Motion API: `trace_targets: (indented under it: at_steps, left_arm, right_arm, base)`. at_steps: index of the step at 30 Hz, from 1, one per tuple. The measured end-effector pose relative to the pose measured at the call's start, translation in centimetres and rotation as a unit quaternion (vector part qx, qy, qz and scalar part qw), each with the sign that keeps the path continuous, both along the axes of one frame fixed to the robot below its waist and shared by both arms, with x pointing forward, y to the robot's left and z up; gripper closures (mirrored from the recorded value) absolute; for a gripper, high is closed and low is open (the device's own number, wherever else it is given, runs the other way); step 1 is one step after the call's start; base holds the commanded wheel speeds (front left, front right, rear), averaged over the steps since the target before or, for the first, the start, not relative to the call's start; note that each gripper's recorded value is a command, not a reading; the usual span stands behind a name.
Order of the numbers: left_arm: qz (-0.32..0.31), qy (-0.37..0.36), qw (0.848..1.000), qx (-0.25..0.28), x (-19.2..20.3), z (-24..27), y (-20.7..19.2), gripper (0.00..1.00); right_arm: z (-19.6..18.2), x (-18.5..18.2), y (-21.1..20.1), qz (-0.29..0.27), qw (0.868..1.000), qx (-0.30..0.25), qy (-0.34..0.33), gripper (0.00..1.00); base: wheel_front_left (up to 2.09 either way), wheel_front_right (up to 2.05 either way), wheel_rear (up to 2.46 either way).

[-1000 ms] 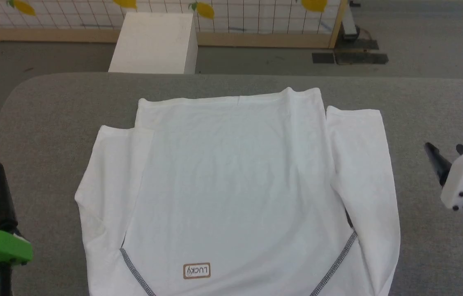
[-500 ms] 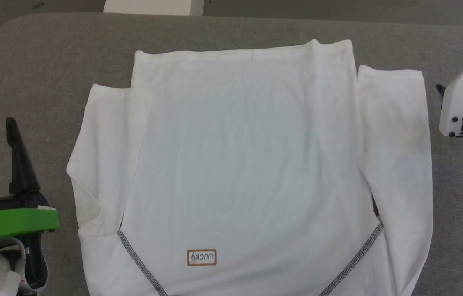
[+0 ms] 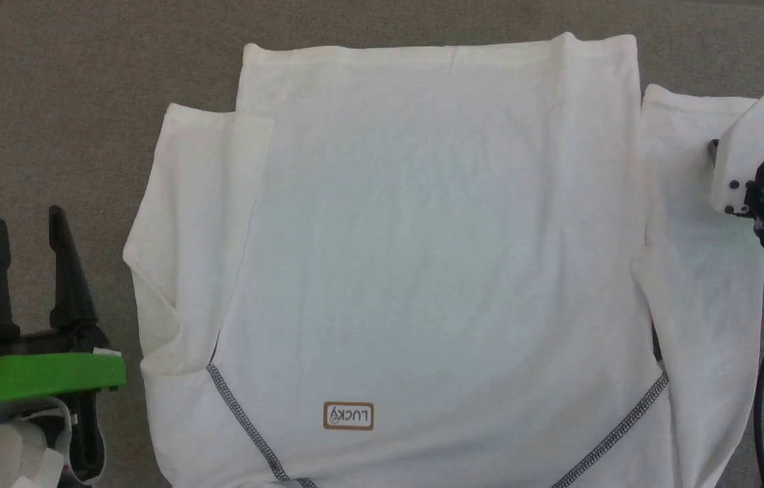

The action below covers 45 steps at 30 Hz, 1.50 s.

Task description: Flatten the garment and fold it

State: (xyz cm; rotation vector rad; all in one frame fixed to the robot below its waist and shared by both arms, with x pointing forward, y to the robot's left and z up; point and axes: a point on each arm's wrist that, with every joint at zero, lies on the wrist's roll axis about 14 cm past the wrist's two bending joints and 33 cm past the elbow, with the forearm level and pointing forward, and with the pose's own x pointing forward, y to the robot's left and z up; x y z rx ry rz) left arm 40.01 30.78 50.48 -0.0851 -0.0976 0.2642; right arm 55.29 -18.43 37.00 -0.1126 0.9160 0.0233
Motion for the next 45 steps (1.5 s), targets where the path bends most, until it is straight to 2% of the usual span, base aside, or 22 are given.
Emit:
trace_targets:
  at_steps: [1, 5, 7, 8, 9, 17, 23, 28, 31, 35, 40, 45]
  left_arm:
    - [-0.001, 0.000, 1.000, 0.000, 0.0, -0.1, -0.1, 0.00]
    - [-0.011, -0.010, 1.000, -0.006, -0.1, 0.4, -0.7, 0.00]
    - [-0.013, -0.017, 1.000, -0.006, -0.2, 0.9, -0.7, 0.00]
    - [-0.016, -0.028, 0.999, -0.004, -0.4, 1.7, -1.0, 0.00]
    - [-0.017, -0.034, 0.999, -0.005, -0.5, 2.0, -1.1, 0.00]
    - [-0.019, -0.066, 0.998, -0.010, -2.2, 4.1, -1.7, 0.00]
    - [-0.020, -0.085, 0.996, -0.014, -3.5, 5.3, -2.2, 0.00]
    - [-0.020, -0.099, 0.995, -0.018, -4.6, 6.1, -2.3, 0.00]
    - [-0.021, -0.108, 0.994, -0.020, -5.2, 6.6, -2.5, 0.00]
    - [-0.021, -0.116, 0.993, -0.021, -5.8, 7.1, -2.7, 0.00]
    - [-0.021, -0.125, 0.992, -0.020, -6.3, 7.7, -2.7, 0.00]
    - [-0.019, -0.129, 0.991, -0.013, -6.8, 8.0, -2.6, 0.00]
  right_arm:
    - [0.1, -0.1, 0.1, -0.005, 1.000, 0.009, 0.000, 1.00]
    - [2.6, 0.3, -0.1, -0.044, 0.994, 0.080, -0.057, 1.00]
    - [4.4, 0.7, -0.5, -0.064, 0.987, 0.113, -0.096, 1.00]
    - [6.8, 0.1, -2.2, -0.087, 0.977, 0.131, -0.142, 1.00]
    - [7.3, -0.6, -3.2, -0.099, 0.974, 0.134, -0.151, 1.00]
    - [9.4, -9.0, -11.7, -0.179, 0.963, 0.099, -0.176, 1.00]
    - [11.5, -15.0, -15.0, -0.223, 0.951, 0.078, -0.200, 1.00]
    - [15.3, -17.4, -16.1, -0.233, 0.938, 0.062, -0.251, 1.00]
    - [18.0, -18.0, -15.1, -0.212, 0.934, 0.065, -0.280, 1.00]
    - [20.5, -17.9, -11.7, -0.157, 0.937, 0.091, -0.298, 1.00]
    - [23.0, -17.1, -4.0, -0.034, 0.942, 0.147, -0.300, 1.00]
    - [22.9, -17.5, 4.6, 0.099, 0.940, 0.196, -0.261, 1.00]
  base:
    - [0.00, 0.00, 0.00]
    - [0.00, 0.00, 0.00]
    - [0.00, 0.00, 0.00]
    - [0.00, 0.00, 0.00]
    - [0.00, 0.00, 0.00]
    - [0.00, 0.00, 0.00]
    - [0.00, 0.00, 0.00]
    - [0.00, 0.00, 0.00]
    - [0.00, 0.00, 0.00]
    - [0.00, 0.00, 0.00]
    - [0.00, 0.00, 0.00]
    - [0.00, 0.00, 0.00]
